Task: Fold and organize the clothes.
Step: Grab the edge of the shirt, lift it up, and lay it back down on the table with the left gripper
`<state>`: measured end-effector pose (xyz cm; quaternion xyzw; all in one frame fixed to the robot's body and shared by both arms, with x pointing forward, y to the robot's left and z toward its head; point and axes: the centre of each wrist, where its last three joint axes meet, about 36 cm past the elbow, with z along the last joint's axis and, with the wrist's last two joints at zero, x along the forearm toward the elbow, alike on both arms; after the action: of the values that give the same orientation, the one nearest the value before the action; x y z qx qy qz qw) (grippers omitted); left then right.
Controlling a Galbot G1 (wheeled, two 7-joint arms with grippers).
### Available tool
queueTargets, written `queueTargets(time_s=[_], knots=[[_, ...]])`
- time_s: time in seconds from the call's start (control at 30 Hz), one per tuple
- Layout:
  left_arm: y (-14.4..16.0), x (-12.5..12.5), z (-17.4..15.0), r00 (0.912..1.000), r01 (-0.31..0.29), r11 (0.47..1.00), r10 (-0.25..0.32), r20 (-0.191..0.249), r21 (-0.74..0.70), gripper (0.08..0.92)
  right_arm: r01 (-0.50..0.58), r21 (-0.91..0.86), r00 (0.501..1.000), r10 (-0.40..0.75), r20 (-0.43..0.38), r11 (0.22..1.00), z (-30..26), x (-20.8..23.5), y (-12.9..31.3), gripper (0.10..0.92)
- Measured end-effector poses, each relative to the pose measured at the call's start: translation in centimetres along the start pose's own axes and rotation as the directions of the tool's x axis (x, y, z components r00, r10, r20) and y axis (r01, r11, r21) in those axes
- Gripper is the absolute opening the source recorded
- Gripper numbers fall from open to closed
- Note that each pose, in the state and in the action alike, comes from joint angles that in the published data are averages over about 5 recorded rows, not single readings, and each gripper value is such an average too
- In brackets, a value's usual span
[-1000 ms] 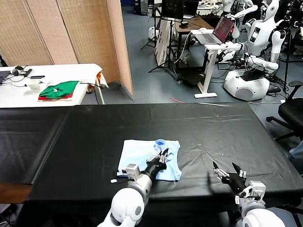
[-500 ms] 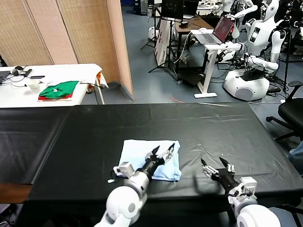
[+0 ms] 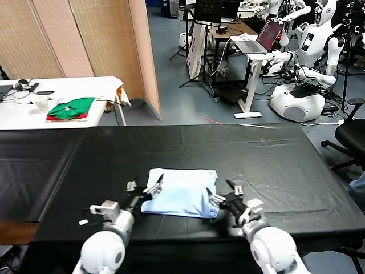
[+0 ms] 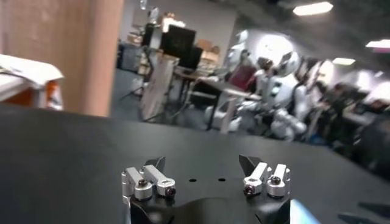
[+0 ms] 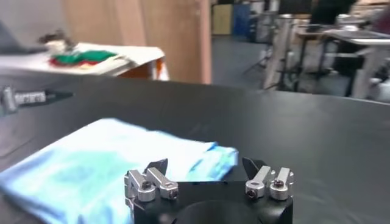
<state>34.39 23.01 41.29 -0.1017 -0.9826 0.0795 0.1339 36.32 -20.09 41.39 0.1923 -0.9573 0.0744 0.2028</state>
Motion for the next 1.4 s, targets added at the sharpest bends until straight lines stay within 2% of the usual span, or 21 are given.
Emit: queueTargets(time_s=[0.13, 0.23, 0.4, 0.87, 0.97, 1.07, 1.13, 1.3, 1.4], knots=[[1.3, 0.2, 0.3, 0.9996, 0.027, 1.000, -0.028, -0.008, -0.011, 0.907, -0.046, 0.058, 0.999, 0.047, -0.026, 0.997, 0.5, 0.3, 0.0, 0.907], [2.0, 0.1, 0.5, 0.9997, 0.021, 1.000, -0.021, -0.012, 0.001, 0.907, -0.053, 0.024, 0.998, 0.052, 0.020, 0.998, 0.5, 0.8, -0.2, 0.907], [2.8, -0.3, 1.6, 0.9997, -0.006, 0.998, 0.008, -0.022, 0.063, 0.907, -0.044, -0.129, 0.992, 0.059, 0.111, 0.991, -0.1, 1.9, -0.8, 0.907], [1.8, -1.9, 4.7, 0.9985, -0.022, 0.970, 0.034, -0.043, 0.243, 0.907, -0.064, -0.210, 0.980, 0.101, 0.170, 0.976, -1.4, 4.6, -2.1, 0.907], [1.7, -2.1, 5.1, 0.9981, -0.023, 0.960, 0.038, -0.048, 0.277, 0.883, -0.067, -0.214, 0.980, 0.104, 0.170, 0.975, -1.3, 4.6, -2.1, 0.907], [1.5, -2.4, 5.4, 0.9978, -0.022, 0.950, 0.040, -0.053, 0.312, 0.794, -0.068, -0.217, 0.979, 0.106, 0.172, 0.974, -1.3, 4.7, -2.1, 0.907], [1.4, -2.5, 5.5, 0.9975, -0.023, 0.942, 0.044, -0.056, 0.335, 0.693, -0.068, -0.219, 0.979, 0.107, 0.173, 0.973, -1.3, 4.8, -2.0, 0.907], [1.5, -2.7, 5.2, 0.9963, -0.026, 0.910, 0.058, -0.064, 0.414, 0.380, -0.070, -0.225, 0.979, 0.110, 0.170, 0.972, -1.0, 4.7, -1.8, 0.907], [1.7, -2.5, 4.9, 0.9958, -0.027, 0.902, 0.062, -0.067, 0.431, 0.221, -0.076, -0.223, 0.979, 0.115, 0.166, 0.972, -0.8, 4.7, -1.7, 0.907]])
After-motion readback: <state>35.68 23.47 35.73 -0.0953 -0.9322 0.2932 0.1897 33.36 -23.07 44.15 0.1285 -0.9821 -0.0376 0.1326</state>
